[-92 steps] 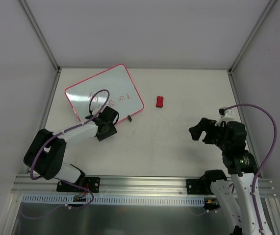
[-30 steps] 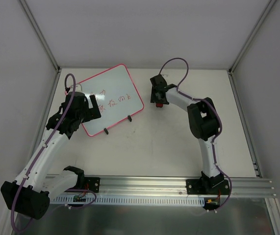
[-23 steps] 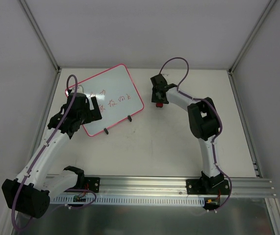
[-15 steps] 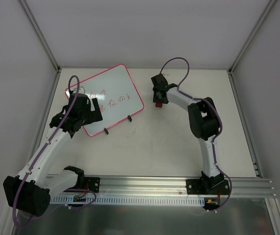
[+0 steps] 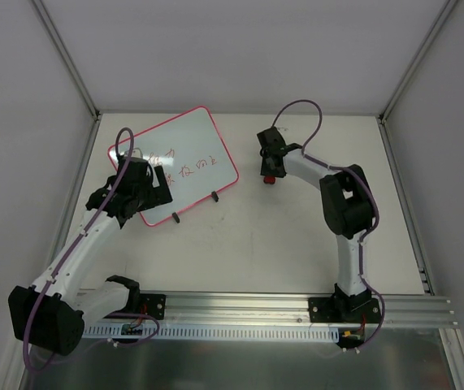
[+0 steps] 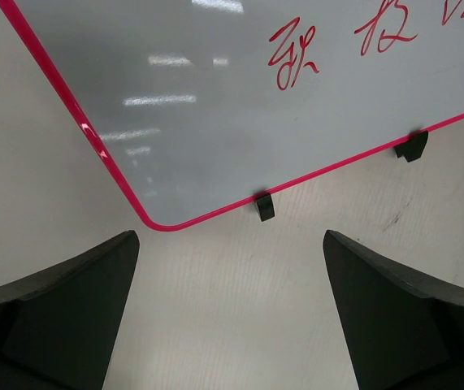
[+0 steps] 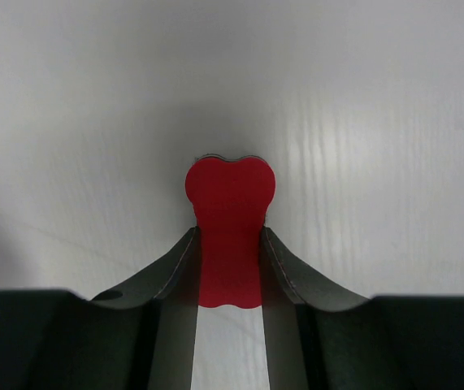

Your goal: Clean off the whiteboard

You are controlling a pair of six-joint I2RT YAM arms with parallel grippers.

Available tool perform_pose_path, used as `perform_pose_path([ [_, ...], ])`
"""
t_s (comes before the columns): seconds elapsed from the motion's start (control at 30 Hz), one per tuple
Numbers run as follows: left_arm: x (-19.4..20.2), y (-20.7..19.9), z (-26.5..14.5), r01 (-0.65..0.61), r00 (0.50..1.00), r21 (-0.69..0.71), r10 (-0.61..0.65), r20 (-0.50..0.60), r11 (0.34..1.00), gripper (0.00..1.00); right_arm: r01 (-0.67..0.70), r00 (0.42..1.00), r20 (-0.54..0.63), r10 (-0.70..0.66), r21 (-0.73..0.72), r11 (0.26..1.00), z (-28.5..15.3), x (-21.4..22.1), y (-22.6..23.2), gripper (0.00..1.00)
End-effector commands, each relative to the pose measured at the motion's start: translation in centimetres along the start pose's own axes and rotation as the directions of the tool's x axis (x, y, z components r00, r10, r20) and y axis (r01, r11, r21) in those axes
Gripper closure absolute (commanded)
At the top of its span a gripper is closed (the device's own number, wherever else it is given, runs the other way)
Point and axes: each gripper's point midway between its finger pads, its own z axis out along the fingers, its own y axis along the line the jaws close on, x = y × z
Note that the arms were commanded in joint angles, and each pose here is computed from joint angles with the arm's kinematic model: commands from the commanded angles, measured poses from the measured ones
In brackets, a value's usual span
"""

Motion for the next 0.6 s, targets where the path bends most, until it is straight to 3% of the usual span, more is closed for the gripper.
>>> perform_pose_path([
  [0.0, 1.1, 0.0, 0.7, 0.057, 0.997, -0.008, -0.057, -0.048, 0.998, 0.01, -0.013, 0.998, 0.057, 0.013, 0.001, 1.000, -4.6, -1.4, -1.7, 1.00],
  [0.17, 2.6, 0.2, 2.1, 0.136, 0.986, -0.062, -0.141, -0.094, 0.989, 0.03, -0.005, 0.990, 0.137, 0.015, -0.075, 0.997, -10.2, -1.7, -3.0, 1.00],
  [0.23, 3.1, 0.5, 2.8, 0.166, 0.980, -0.103, -0.176, -0.097, 0.981, 0.05, 0.010, 0.993, 0.121, 0.000, -0.088, 0.996, -11.0, 0.2, -4.0, 1.00],
  [0.27, 3.2, 0.4, 3.1, 0.171, 0.980, -0.110, -0.181, -0.086, 0.979, 0.09, 0.002, 0.986, 0.167, 0.019, -0.124, 0.992, -12.9, -0.6, -4.1, 1.00],
  [0.57, 6.0, -1.8, 6.2, 0.202, 0.969, -0.165, -0.222, -0.110, 0.965, 0.30, -0.006, 0.982, 0.182, 0.053, -0.249, 0.968, -17.7, 4.3, -6.2, 1.00],
])
